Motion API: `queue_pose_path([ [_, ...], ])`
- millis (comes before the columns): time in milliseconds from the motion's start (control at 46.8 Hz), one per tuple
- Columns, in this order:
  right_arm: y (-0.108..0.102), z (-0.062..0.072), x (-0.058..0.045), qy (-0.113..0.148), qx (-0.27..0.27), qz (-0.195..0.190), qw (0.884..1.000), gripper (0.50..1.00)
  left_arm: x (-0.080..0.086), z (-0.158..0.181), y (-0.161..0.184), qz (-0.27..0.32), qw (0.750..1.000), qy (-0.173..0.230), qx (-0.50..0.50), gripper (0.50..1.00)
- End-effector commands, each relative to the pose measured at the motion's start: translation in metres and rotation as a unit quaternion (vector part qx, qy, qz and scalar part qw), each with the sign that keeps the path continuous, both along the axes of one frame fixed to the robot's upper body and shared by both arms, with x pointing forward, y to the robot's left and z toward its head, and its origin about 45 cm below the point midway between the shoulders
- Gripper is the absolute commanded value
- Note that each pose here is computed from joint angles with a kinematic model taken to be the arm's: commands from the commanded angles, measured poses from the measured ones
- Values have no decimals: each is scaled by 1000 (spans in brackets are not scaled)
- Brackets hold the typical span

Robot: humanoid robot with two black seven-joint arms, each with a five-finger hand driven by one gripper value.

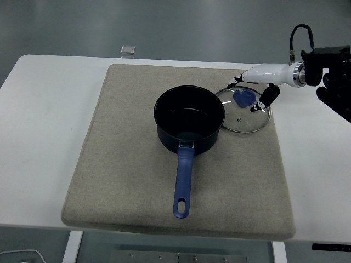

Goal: Lift the pot lid and place it to the right of the pot.

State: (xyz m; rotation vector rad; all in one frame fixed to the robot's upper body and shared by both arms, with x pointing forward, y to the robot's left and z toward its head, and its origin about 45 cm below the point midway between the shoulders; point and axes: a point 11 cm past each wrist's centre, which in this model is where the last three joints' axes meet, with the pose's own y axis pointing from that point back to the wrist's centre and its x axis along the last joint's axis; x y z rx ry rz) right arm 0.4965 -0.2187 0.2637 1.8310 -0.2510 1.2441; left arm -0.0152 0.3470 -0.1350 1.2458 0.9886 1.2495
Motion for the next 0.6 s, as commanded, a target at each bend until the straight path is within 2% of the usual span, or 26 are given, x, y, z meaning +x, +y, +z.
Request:
queue_pose_path([
  [0,-1,0,0,0,-1,-1,1000,885,0,0,0,0,1000,0,0,1000],
  [214,-8,17,6,-12,-5,-7,1000,887,0,0,0,0,1000,0,0,1000],
  [406,-9,39,12,-29,-8,-9,1000,887,0,0,0,0,1000,0,0,1000],
  [577,-1,64,19,-57,3,-3,998,897,0,0,0,0,1000,0,0,1000],
])
